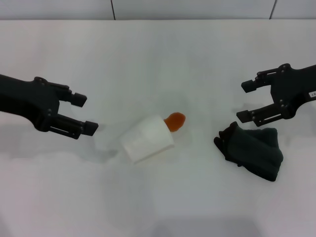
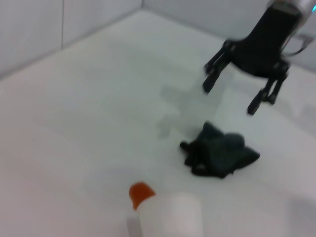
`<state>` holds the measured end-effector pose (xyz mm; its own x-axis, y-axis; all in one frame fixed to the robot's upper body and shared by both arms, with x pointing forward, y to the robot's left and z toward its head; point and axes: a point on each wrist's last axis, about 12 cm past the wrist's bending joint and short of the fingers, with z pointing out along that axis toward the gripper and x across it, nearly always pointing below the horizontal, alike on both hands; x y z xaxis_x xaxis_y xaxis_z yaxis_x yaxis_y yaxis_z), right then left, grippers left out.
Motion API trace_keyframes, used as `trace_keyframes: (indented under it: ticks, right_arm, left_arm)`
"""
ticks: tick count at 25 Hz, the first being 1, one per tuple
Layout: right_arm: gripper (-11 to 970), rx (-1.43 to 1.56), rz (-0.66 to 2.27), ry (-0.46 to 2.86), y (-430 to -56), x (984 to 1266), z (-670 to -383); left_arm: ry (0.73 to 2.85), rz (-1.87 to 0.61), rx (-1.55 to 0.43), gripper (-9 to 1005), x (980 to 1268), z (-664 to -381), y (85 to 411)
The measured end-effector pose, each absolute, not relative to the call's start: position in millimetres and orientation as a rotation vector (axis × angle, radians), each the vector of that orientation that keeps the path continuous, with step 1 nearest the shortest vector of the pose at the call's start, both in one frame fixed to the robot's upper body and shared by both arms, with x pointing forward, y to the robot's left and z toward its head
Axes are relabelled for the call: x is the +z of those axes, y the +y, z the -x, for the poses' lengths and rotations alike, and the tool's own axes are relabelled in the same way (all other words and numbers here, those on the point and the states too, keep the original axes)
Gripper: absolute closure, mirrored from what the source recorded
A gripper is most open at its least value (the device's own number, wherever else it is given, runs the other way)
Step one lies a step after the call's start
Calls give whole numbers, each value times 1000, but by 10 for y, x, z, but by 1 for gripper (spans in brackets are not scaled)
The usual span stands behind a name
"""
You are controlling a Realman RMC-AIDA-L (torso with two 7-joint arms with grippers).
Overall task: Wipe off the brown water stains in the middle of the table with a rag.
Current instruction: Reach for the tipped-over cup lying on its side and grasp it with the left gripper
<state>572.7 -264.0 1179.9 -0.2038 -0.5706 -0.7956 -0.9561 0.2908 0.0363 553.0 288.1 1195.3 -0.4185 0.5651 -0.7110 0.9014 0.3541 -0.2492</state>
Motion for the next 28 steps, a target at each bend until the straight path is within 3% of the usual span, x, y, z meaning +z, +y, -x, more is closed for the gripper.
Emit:
trace_keyframes:
  ticks: [7,17,28]
  right_arm:
    - [162,720,1382,1862,-2614,11783,-5719]
    - [163,731,1424,1809,-2472,11853,-5774]
    - [163,738,1432,1807,-2450,11832,-5767]
  left_arm:
    - [2320,-1369,-761,157,12025,-5801,2632]
    - [2466,-1474,-698,163,11989,-6046,2350]
    - [2444,-1596,-545,169,11955,-6195,1935]
